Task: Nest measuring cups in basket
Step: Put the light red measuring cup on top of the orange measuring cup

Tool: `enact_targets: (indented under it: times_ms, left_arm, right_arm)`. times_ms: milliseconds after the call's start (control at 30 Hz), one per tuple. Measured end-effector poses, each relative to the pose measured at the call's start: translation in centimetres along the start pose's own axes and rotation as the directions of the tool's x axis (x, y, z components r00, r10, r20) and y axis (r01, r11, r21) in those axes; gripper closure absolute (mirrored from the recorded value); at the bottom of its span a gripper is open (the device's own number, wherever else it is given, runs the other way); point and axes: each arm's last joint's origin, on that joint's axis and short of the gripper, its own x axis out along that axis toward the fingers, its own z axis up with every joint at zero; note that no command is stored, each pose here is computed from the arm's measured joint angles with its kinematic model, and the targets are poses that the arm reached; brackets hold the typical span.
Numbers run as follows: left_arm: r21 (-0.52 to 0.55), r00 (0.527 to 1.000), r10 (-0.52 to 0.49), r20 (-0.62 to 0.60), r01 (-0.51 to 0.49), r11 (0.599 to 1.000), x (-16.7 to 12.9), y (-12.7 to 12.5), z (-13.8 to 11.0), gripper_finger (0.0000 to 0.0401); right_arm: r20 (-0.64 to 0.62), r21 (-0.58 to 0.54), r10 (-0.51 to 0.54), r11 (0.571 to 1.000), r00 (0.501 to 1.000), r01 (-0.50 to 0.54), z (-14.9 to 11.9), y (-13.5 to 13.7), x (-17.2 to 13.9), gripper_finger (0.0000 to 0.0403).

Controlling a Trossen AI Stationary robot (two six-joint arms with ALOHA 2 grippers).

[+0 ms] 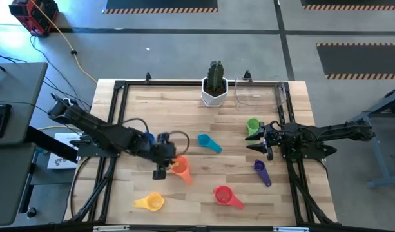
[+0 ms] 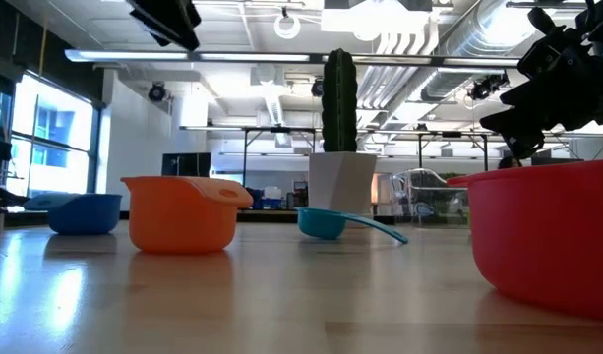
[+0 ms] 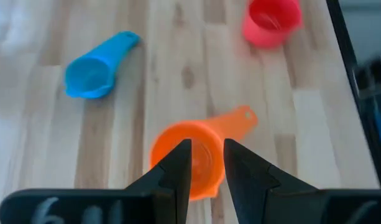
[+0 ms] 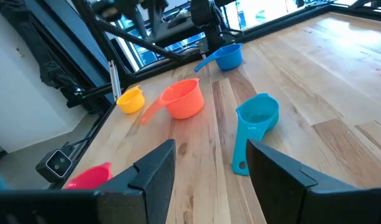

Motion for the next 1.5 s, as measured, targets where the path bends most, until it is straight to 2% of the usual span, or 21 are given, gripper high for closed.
enact_targets:
  times_ms: [167, 367, 500, 633, 700, 900, 1033, 1200, 1333, 1500]
  left_arm:
    - [-0.169, 0.998, 0.038, 0.052, -0.029, 0.985, -1.2, 1.7, 0.6, 0.0315]
    - [-0.303, 0.994, 0.080, 0.077, -0.053, 0.952, -1.8, 3.6, 1.0, 0.0315]
    - [-0.381, 0.991, 0.108, 0.076, -0.071, 0.922, -1.7, 4.6, 1.3, 0.0315]
    - [-0.455, 0.989, 0.130, 0.074, -0.083, 0.887, -1.6, 5.5, 1.4, 0.0315]
    - [-0.481, 0.988, 0.138, 0.074, -0.086, 0.873, -1.6, 5.8, 1.4, 0.0315]
    - [-0.502, 0.985, 0.151, 0.085, -0.089, 0.860, -1.5, 6.3, 1.6, 0.0315]
    - [-0.521, 0.981, 0.168, 0.099, -0.093, 0.849, -1.5, 7.0, 1.9, 0.0316]
    - [-0.528, 0.979, 0.178, 0.098, -0.101, 0.843, -1.6, 7.9, 1.9, 0.0316]
    - [-0.536, 0.979, 0.182, 0.096, -0.103, 0.838, -1.6, 8.2, 1.9, 0.0316]
    - [-0.529, 0.977, 0.190, 0.093, -0.113, 0.841, -1.6, 8.5, 1.9, 0.0316]
  right_arm:
    - [0.000, 0.000, 0.000, 1.000, 1.000, 0.000, 0.0, 0.0, 0.0, 0.0215]
    - [0.000, 0.011, 0.000, 1.000, 1.000, 0.000, 0.0, 0.0, 0.0, 0.0215]
    - [0.000, 0.143, 0.000, 0.990, 1.000, 0.000, 0.0, 0.0, 0.0, 0.0215]
    - [0.001, 0.320, 0.000, 0.948, 1.000, 0.000, 0.0, 0.0, 0.0, 0.0215]
    - [0.002, 0.345, -0.003, 0.938, 1.000, 0.002, 0.0, 0.0, 0.0, 0.0215]
    - [0.036, 0.400, -0.066, 0.915, 0.997, 0.047, 0.2, -0.2, 0.0, 0.0215]
    - [0.101, 0.423, -0.055, 0.906, 0.993, 0.007, 0.8, 0.0, 0.0, 0.0215]
    - [0.208, 0.373, -0.029, 0.926, 0.978, -0.052, 2.5, 0.6, -0.3, 0.0215]
    - [0.292, 0.312, -0.044, 0.949, 0.955, -0.052, 4.3, 1.2, -0.7, 0.0215]
    - [0.378, 0.293, -0.062, 0.954, 0.924, -0.056, 6.9, 2.0, -1.5, 0.0215]
